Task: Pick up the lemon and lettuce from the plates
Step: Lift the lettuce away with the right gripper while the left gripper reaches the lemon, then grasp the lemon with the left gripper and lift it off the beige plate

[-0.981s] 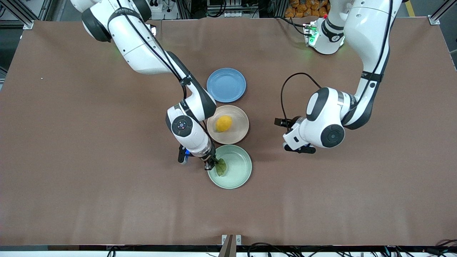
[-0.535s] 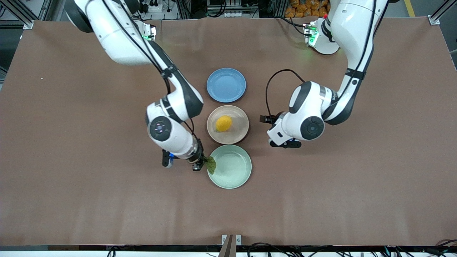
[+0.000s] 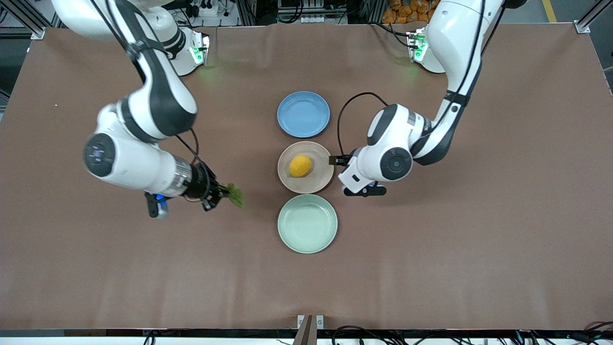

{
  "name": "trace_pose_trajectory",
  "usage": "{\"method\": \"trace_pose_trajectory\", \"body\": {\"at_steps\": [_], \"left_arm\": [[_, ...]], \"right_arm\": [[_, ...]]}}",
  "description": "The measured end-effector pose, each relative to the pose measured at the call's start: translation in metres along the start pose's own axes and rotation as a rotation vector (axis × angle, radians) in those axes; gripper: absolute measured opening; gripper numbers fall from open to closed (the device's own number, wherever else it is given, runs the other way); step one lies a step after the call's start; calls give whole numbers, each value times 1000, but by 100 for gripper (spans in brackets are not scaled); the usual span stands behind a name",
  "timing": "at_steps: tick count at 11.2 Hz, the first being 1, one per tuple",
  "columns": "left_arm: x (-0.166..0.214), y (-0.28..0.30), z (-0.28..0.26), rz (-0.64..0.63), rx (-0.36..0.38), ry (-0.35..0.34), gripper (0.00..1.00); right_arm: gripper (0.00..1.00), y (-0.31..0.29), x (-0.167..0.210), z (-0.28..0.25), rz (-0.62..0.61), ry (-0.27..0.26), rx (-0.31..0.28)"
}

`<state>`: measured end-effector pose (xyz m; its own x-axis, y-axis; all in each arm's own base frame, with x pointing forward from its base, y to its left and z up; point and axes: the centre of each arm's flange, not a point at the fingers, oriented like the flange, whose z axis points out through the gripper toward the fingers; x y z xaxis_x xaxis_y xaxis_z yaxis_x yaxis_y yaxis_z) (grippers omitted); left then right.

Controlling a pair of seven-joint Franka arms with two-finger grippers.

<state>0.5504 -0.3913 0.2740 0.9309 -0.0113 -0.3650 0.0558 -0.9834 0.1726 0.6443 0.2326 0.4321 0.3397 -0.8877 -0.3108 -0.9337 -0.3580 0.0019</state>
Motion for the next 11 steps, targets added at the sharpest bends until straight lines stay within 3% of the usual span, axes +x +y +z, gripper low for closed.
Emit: {"method": "trace_pose_trajectory", "body": {"at_steps": [2,4,7,11], "left_arm": [[-6,32,30,2,-3,40,100],[-19,54,63,35,24,22,100],[-35,88,96,52,15,78,100],[-46,112,99,39,-21,142,100]], "right_arm": [[5,30,26,-28,-100,-17,-69],[5,61,64,-40,-200,-30,-102],[5,99,120,-54,-301,-12,-120],[5,133,197,-80,-291,10,-105]]}}
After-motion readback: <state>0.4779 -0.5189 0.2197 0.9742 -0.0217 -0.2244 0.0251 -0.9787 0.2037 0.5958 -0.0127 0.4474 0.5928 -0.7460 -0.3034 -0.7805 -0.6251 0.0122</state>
